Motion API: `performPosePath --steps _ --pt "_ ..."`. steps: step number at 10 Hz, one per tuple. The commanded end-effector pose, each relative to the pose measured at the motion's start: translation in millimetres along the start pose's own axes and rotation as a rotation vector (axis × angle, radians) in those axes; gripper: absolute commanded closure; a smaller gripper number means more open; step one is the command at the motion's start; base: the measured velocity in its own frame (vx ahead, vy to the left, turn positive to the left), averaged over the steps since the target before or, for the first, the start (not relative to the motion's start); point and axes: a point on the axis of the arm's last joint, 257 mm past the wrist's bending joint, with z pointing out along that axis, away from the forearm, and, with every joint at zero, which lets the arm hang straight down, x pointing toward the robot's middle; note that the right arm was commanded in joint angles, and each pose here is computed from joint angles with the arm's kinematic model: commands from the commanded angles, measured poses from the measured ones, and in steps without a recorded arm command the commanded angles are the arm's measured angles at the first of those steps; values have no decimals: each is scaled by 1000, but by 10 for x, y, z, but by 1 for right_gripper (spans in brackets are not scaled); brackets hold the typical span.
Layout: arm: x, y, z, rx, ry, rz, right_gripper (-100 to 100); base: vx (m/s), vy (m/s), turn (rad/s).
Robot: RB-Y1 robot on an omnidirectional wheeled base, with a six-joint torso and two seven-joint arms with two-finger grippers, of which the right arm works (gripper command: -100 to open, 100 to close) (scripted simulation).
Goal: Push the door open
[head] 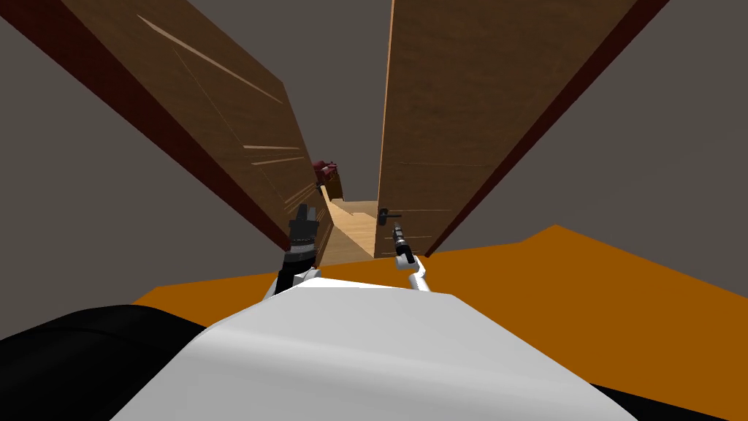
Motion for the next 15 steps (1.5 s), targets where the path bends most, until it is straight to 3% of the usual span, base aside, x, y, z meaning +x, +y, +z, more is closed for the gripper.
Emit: performPosePath --steps 1,4,8,9,14,15 --pt "-105 -12 12 4 -5 -17 -100 168 43 13" --pt "-181 -21 34 10 -12 -26 -100 185 26 16" --pt "-115 -12 70 12 -13 -6 -100 167 29 13" --pt "-115 -12 70 12 -13 -6 100 -9 -1 -4" --pt "-115 -12 70 12 -13 -6 100 -16 -4 1" --pt "-215 -34 61 16 -26 -12 100 99 40 -29"
